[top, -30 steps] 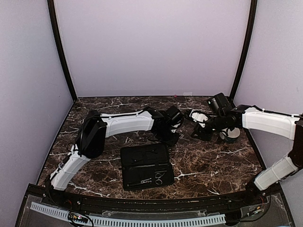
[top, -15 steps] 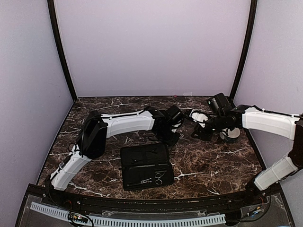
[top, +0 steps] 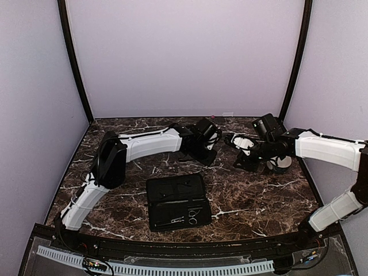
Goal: Sort the hair-cutting tools
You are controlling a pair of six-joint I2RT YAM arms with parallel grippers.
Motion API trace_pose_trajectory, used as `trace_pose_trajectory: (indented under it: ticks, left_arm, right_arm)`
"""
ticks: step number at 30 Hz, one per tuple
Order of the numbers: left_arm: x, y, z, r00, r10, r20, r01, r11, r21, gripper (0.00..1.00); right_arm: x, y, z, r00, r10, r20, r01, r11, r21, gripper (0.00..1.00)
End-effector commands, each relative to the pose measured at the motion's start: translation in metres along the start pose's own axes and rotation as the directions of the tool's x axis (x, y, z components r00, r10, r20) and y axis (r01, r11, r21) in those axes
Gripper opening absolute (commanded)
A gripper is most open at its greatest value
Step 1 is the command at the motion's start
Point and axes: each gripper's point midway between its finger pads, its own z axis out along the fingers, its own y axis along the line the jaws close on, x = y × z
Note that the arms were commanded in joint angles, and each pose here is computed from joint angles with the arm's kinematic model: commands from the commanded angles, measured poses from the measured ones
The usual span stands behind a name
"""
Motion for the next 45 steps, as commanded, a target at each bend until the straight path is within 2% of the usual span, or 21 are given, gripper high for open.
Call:
trace_pose_trajectory:
  ticks: [1,7,11,16,22,26,29,32,36,39,45]
  left_arm:
    - [-0.064,0.003,-0.078,0.983,0.055,0.176,-0.055,0.998,-0.003,0.00]
    - [-0.075,0.010,-0.112,0.975,0.088,0.202,-0.084,0.996,-0.030,0.00]
    - [-0.068,0.020,-0.136,0.979,0.125,0.164,-0.114,0.991,-0.073,0.00]
    - [-0.019,0.032,-0.166,0.986,0.166,0.020,-0.164,0.982,-0.096,0.00]
    - [0.058,0.023,-0.209,0.983,0.182,-0.021,-0.181,0.983,0.025,0.00]
    - [0.117,0.021,-0.223,0.976,0.184,-0.120,-0.173,0.981,0.093,0.00]
    - [0.169,0.014,-0.226,0.951,0.209,-0.228,-0.178,0.973,0.147,0.00]
    - [0.206,0.005,-0.227,0.928,0.232,-0.291,-0.179,0.964,0.196,0.00]
    - [0.251,-0.004,-0.226,0.859,0.332,-0.391,-0.258,0.939,0.229,0.00]
    - [0.271,-0.004,-0.224,0.817,0.367,-0.446,-0.292,0.929,0.229,0.00]
    - [0.271,-0.003,-0.225,0.813,0.379,-0.443,-0.306,0.924,0.228,0.00]
  right_arm:
    - [-0.006,-0.009,-0.005,0.999,-0.008,0.033,0.007,0.999,0.044,0.39]
    - [-0.004,-0.009,-0.003,1.000,-0.007,0.026,0.006,0.999,0.045,0.39]
    - [-0.003,-0.010,-0.003,1.000,-0.008,0.024,0.007,0.999,0.048,0.39]
    - [-0.003,-0.008,-0.003,1.000,-0.008,0.025,0.007,0.999,0.035,0.40]
    - [-0.002,-0.006,0.000,1.000,-0.008,0.016,0.008,1.000,0.018,0.40]
    - [0.001,-0.006,0.003,1.000,-0.009,0.002,0.009,1.000,0.013,0.40]
    - [0.003,-0.003,0.005,1.000,-0.013,-0.005,0.013,1.000,-0.001,0.40]
    - [0.003,-0.002,0.006,1.000,-0.013,-0.005,0.013,1.000,-0.012,0.40]
    - [0.002,0.001,0.007,1.000,-0.015,-0.007,0.015,1.000,-0.025,0.40]
    - [0.003,0.001,0.007,1.000,-0.017,-0.006,0.016,0.999,-0.029,0.40]
    - [0.003,0.001,0.006,1.000,-0.018,-0.007,0.018,0.999,-0.026,0.40]
